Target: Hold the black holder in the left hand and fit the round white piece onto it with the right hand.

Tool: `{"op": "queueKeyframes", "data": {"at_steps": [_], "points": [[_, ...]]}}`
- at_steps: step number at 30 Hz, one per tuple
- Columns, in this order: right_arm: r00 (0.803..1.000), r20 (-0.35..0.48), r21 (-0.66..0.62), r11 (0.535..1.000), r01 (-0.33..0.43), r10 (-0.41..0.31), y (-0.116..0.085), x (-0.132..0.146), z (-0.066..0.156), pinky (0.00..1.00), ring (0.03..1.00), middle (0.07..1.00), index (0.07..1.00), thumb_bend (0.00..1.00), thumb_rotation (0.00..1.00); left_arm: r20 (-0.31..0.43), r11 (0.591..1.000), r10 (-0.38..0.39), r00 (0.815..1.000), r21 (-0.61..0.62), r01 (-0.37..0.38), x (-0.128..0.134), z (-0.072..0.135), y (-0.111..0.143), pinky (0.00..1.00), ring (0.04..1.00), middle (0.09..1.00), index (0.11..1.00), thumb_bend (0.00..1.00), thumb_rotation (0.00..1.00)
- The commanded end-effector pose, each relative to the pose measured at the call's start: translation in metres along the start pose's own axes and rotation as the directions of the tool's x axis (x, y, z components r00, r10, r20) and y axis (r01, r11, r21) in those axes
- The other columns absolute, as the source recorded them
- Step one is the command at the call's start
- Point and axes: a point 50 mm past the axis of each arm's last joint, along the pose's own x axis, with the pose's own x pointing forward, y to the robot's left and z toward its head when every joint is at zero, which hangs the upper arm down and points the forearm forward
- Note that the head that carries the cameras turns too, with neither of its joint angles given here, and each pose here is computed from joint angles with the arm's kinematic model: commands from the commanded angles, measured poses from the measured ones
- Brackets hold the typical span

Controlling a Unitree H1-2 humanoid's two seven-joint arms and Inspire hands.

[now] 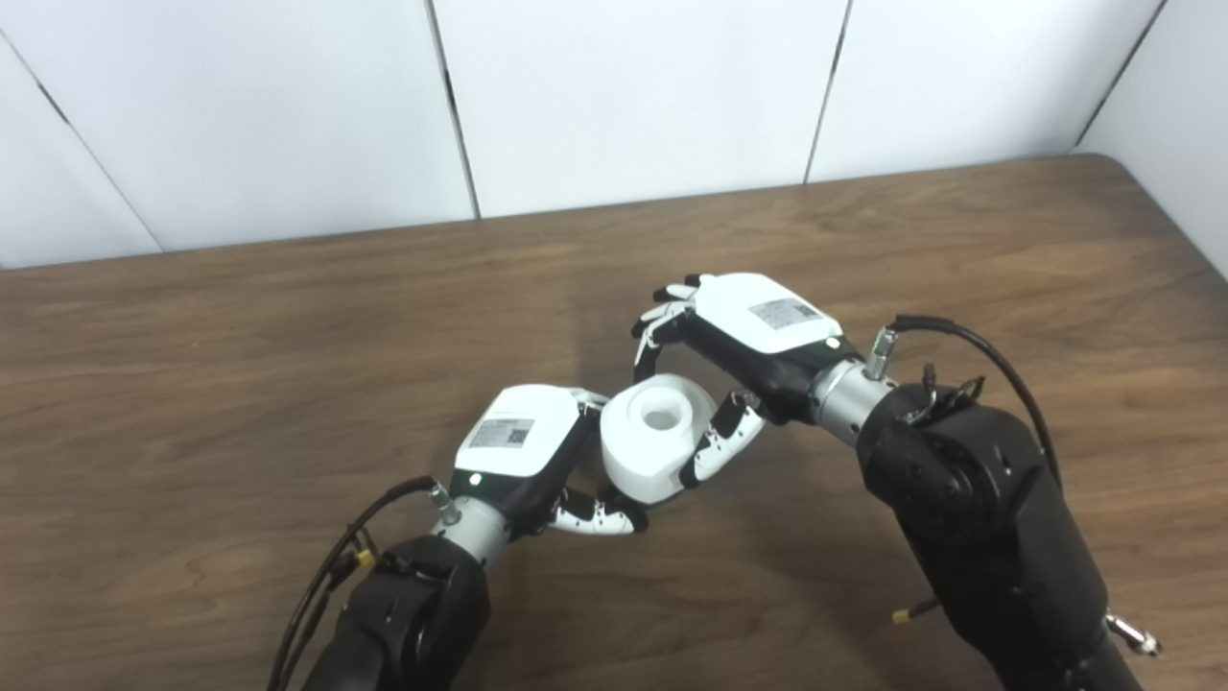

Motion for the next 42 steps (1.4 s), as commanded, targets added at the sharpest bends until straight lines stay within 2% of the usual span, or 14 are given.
{"op": "queueKeyframes", "data": {"at_steps": [1, 11, 12, 14, 17, 22, 29, 37, 42], "points": [[1.0, 0.004, -0.018, 1.0, -0.025, 0.025, -0.002, -0.003, -0.001, 1.0, 0.948, 0.826, 0.485, 0.52, 0.15, 0.005, 0.997, -0.077, 0.997, -0.002, 0.077, 0.001, 0.004, -0.012, 0.81, 0.857, 0.804, 0.488, 0.52, 0.05], [1.0, 0.004, -0.031, 0.999, -0.019, 0.019, -0.003, -0.004, 0.0, 1.0, 0.97, 0.876, 0.492, 0.52, 0.16, 0.001, 0.996, -0.084, 0.996, 0.002, 0.084, 0.002, 0.005, -0.012, 0.82, 0.859, 0.807, 0.488, 0.52, 0.05], [1.0, 0.004, -0.035, 0.999, -0.02, 0.02, -0.003, -0.004, -0.001, 1.0, 0.972, 0.886, 0.558, 0.69, 0.23, 0.001, 0.996, -0.084, 0.996, 0.003, 0.084, 0.002, 0.005, -0.012, 0.82, 0.86, 0.808, 0.489, 0.52, 0.05], [1.0, 0.003, -0.041, 0.999, -0.023, 0.023, -0.005, -0.005, -0.001, 1.0, 0.988, 0.917, 0.66, 0.84, 0.31, 0.001, 0.997, -0.083, 0.997, 0.003, 0.083, 0.002, 0.004, -0.012, 0.82, 0.859, 0.807, 0.489, 0.52, 0.05], [0.999, -0.011, -0.064, 0.997, -0.041, 0.041, -0.007, -0.005, -0.001, 1.0, 0.999, 0.966, 0.75, 0.91, 0.36, 0.002, 0.996, -0.085, 0.996, 0.002, 0.085, 0.002, 0.004, -0.012, 0.82, 0.86, 0.807, 0.489, 0.52, 0.05], [0.997, -0.02, -0.083, 0.994, -0.072, 0.071, -0.013, -0.005, 0.001, 1.0, 1.0, 0.999, 0.842, 0.98, 0.38, -0.001, 0.996, -0.084, 0.996, 0.002, 0.084, 0.002, 0.005, -0.012, 0.82, 0.859, 0.805, 0.488, 0.52, 0.05], [0.996, -0.024, -0.093, 0.992, -0.085, 0.083, -0.016, -0.003, 0.003, 1.0, 1.0, 1.0, 0.893, 1.0, 0.38, 0.0, 0.996, -0.089, 0.996, -0.001, 0.089, 0.003, 0.004, -0.013, 0.82, 0.861, 0.807, 0.488, 0.52, 0.05], [0.996, -0.03, -0.1, 0.991, -0.092, 0.09, -0.019, -0.003, 0.003, 1.0, 1.0, 1.0, 0.873, 1.0, 0.38, 0.002, 0.996, -0.086, 0.996, 0.002, 0.086, 0.002, 0.004, -0.013, 0.82, 0.859, 0.806, 0.488, 0.52, 0.05], [0.996, -0.034, -0.094, 0.991, -0.09, 0.087, -0.021, -0.003, 0.004, 1.0, 1.0, 1.0, 0.862, 1.0, 0.39, 0.005, 0.998, -0.06, 0.998, -0.008, 0.06, 0.002, 0.003, -0.012, 0.8, 0.846, 0.795, 0.489, 0.52, 0.05]]}}
